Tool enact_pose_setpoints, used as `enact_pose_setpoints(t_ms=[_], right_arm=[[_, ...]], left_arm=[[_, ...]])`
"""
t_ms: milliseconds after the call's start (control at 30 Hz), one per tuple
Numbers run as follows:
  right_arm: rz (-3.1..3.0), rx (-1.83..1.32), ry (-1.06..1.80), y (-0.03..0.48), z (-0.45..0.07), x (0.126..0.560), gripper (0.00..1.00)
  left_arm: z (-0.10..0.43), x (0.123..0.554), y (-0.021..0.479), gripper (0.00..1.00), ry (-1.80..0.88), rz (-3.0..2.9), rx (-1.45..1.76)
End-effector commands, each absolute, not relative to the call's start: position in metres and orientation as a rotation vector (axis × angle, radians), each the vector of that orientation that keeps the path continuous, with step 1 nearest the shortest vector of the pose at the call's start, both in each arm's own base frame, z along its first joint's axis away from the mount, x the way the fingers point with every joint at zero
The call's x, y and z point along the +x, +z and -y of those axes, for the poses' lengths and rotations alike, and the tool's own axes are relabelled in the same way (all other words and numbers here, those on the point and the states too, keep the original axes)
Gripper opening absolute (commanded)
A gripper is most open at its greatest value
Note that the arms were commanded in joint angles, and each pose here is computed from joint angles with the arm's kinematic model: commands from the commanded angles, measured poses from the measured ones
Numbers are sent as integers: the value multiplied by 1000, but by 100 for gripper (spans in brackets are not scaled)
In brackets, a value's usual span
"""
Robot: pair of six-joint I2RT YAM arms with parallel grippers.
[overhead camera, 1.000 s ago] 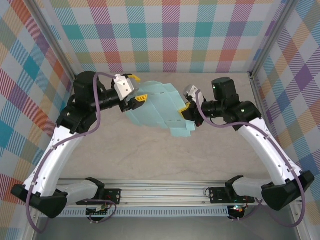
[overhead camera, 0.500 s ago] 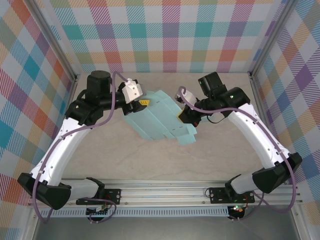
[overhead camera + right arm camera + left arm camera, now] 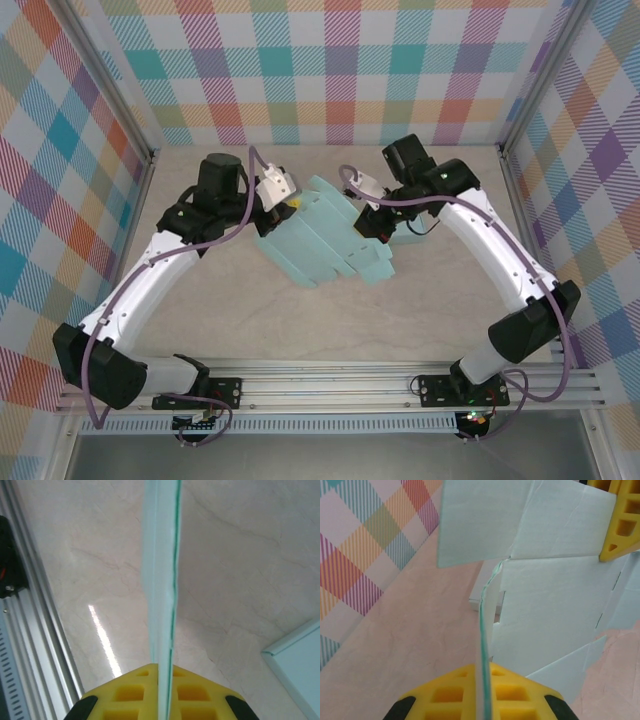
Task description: Fold the paper box
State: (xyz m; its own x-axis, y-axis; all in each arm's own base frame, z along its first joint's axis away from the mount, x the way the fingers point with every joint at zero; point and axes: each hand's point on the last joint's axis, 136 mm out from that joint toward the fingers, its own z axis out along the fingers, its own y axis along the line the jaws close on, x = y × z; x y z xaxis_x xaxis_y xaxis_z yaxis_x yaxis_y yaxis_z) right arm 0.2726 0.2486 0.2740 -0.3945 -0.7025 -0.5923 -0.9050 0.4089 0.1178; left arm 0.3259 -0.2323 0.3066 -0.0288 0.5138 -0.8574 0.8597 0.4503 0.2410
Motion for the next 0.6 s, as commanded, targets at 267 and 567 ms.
enact_pose_setpoints(t_ms=[267,567], right_arm=[[-2016,-1529,659,298,-270,274,0],[-2098,-1614,724,287,-279,274,0]], left_arm=[[228,320,318,67,-505,-1676,1126],[244,313,376,85,-594,-1546,1198]])
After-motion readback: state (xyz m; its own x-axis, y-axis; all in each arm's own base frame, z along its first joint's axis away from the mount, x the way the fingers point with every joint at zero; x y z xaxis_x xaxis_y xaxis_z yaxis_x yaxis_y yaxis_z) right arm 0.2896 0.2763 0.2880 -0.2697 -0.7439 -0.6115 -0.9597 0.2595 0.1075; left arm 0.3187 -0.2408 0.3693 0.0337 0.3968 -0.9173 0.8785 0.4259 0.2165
